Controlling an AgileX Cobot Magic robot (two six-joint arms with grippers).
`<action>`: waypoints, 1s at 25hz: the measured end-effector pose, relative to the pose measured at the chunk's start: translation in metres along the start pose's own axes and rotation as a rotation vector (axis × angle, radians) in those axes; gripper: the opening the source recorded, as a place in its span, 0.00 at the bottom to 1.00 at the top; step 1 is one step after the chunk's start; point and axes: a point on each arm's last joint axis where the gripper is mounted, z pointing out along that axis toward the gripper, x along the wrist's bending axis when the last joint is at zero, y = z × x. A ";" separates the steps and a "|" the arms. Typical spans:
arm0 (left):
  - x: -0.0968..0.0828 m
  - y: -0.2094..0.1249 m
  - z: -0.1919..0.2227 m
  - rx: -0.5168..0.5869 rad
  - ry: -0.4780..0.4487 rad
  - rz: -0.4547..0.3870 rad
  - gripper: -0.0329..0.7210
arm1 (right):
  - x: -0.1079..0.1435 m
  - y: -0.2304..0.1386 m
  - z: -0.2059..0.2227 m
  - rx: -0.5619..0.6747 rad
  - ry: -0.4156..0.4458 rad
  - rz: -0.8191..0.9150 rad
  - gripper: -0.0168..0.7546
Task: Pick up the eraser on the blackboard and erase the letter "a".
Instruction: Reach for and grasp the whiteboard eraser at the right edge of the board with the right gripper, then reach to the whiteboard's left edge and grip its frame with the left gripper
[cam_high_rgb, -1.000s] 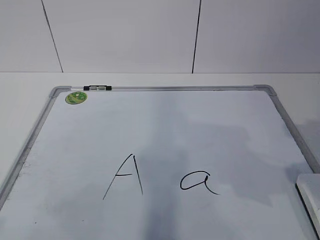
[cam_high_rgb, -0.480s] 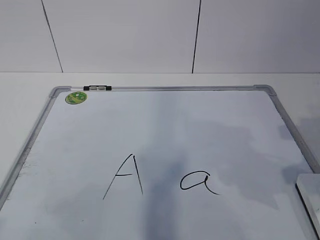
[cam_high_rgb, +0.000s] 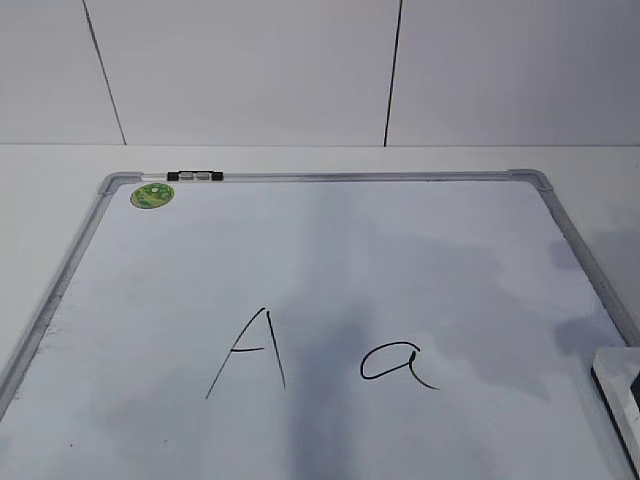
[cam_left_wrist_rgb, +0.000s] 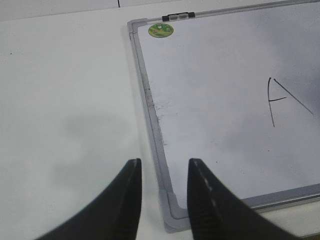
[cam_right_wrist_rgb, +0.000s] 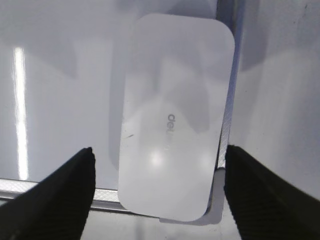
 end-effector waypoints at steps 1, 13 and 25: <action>0.000 0.000 0.000 0.000 0.000 0.000 0.35 | 0.000 0.001 0.000 -0.010 -0.001 0.001 0.84; 0.000 0.000 0.000 0.000 0.000 0.000 0.35 | 0.000 0.003 -0.001 -0.024 0.001 0.016 0.86; 0.000 0.000 0.000 0.000 0.000 0.000 0.35 | -0.002 0.006 0.013 0.039 -0.005 0.018 0.87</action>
